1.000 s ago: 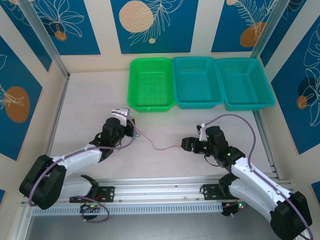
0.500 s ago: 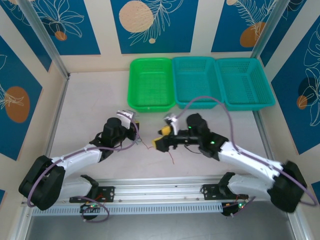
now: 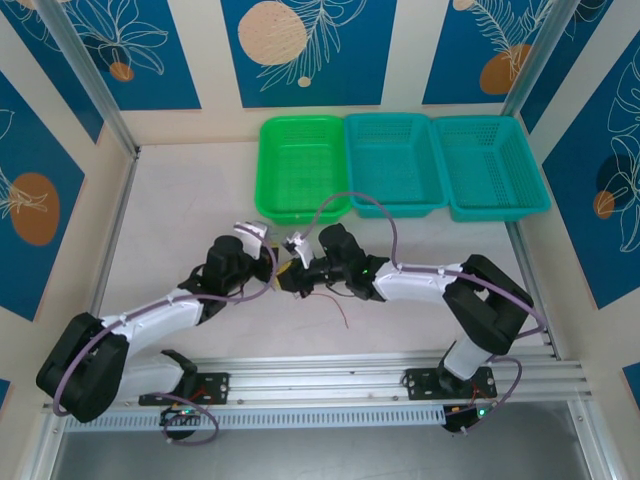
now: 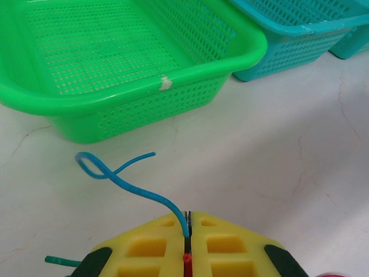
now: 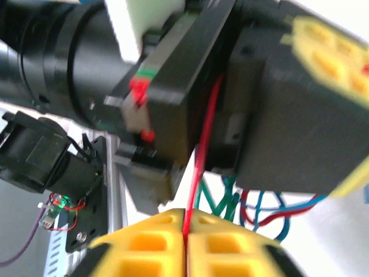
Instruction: Untangle the cables
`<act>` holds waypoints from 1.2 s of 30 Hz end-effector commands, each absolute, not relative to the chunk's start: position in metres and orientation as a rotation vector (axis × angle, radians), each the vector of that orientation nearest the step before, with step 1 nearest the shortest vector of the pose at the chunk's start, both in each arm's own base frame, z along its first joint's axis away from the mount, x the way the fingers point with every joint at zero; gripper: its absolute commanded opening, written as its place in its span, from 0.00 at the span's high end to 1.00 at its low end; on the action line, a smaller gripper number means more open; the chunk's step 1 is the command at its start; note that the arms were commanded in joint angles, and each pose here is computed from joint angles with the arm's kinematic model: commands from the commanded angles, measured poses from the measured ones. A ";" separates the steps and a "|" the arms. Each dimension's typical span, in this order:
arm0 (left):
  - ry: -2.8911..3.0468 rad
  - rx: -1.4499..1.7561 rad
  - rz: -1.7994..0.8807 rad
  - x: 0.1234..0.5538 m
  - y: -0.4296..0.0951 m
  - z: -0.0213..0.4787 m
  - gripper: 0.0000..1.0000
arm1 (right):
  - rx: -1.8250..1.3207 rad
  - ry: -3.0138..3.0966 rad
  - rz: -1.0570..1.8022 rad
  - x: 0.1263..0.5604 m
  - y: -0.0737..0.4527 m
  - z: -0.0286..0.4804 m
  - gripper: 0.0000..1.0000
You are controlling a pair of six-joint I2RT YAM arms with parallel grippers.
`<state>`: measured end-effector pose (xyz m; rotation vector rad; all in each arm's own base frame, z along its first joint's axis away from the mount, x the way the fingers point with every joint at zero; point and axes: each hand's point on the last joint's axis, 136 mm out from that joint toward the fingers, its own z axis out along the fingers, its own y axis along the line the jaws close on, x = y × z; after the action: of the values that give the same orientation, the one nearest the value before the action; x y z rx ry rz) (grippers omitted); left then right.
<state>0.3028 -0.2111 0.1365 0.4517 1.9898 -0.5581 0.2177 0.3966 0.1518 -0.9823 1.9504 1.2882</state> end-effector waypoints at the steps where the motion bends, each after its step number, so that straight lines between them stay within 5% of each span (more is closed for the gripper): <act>1: 1.906 0.487 -0.592 0.300 -0.218 0.158 0.83 | -0.896 1.868 1.300 0.240 0.394 0.180 1.00; 4: 1.914 0.524 -0.590 0.293 -0.218 0.151 0.48 | -0.826 1.851 1.318 0.248 0.379 0.197 1.00; 14: 2.011 0.698 -0.721 0.271 -0.242 0.106 0.15 | -0.724 1.812 1.475 0.258 0.359 0.244 1.00; 24: 2.019 0.749 -0.650 0.267 -0.249 0.090 0.11 | -0.527 2.008 1.385 0.288 0.345 0.240 1.00; 29: 1.881 0.790 -0.721 0.252 -0.251 0.110 0.00 | -0.297 2.126 1.415 0.307 0.317 0.220 1.00; 36: 1.862 0.711 -0.654 0.249 -0.232 0.125 0.02 | -0.504 2.136 1.520 0.271 0.336 0.227 1.00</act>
<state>0.2524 -0.2338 0.1135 0.7233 1.9064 -0.6584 0.2967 0.3194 0.2011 -0.3581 2.1907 1.4244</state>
